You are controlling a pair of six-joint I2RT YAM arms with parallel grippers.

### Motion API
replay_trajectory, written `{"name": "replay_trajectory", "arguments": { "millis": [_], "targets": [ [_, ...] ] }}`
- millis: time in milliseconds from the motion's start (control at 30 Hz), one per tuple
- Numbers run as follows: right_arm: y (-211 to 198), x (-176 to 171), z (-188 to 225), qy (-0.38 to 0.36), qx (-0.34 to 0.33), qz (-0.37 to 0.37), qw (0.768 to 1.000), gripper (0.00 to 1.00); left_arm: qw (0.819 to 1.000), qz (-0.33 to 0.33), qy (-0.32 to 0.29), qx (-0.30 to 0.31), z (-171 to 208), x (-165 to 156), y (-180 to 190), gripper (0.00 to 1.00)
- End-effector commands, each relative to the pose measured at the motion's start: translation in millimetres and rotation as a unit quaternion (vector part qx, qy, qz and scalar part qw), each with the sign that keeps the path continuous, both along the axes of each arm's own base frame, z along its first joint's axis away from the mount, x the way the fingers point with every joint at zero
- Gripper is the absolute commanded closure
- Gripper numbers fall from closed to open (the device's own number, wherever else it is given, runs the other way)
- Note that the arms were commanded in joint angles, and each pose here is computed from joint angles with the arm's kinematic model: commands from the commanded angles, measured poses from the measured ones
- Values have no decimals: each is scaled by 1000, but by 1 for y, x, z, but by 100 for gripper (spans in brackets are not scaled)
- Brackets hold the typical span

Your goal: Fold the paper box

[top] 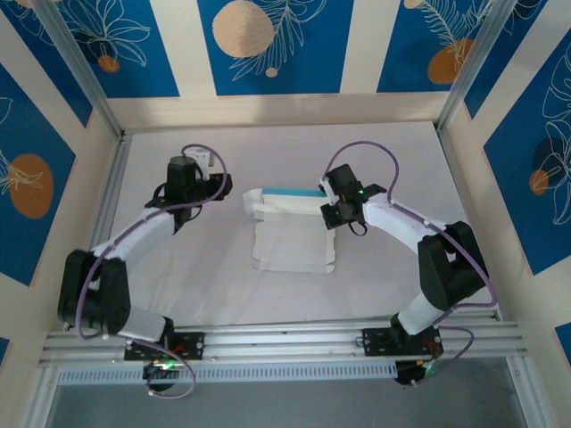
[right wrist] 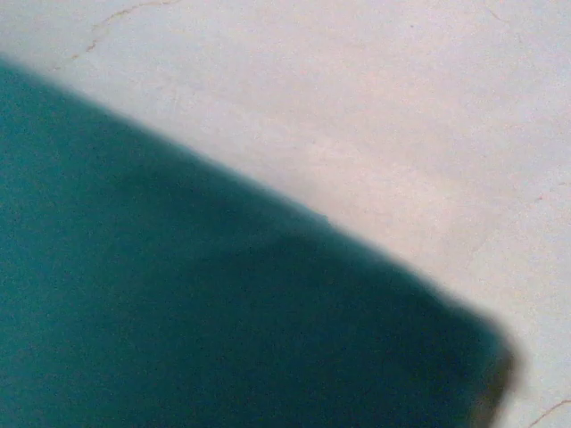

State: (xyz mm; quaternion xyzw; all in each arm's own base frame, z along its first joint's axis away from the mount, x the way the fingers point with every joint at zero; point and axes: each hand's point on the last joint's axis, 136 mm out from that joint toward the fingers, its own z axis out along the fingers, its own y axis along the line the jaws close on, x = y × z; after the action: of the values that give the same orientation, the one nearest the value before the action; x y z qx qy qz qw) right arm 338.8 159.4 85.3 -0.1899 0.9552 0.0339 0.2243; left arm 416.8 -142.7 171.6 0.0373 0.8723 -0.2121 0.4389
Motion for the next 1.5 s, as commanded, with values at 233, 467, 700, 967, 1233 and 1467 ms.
{"name": "replay_trajectory", "arguments": {
  "millis": [233,467,700,967,1233,1467],
  "targets": [
    [12,10,9,0,29,5,1000,100,992,-102,71,-33,-45,-9,-34,59],
    [8,15,-3,33,35,-23,999,100,985,-142,85,-57,-48,-29,-59,60],
    [7,18,-4,43,45,-41,997,100,982,-140,98,-81,-47,-41,-66,59],
    [19,17,-5,51,52,-46,996,100,985,-74,93,-126,-44,-44,-62,60],
    [22,14,-4,58,67,-50,995,100,969,-42,57,-237,-26,-33,-66,63],
    [17,13,0,65,105,-67,990,100,943,5,32,-332,-19,-24,-42,64]
  ]
}}
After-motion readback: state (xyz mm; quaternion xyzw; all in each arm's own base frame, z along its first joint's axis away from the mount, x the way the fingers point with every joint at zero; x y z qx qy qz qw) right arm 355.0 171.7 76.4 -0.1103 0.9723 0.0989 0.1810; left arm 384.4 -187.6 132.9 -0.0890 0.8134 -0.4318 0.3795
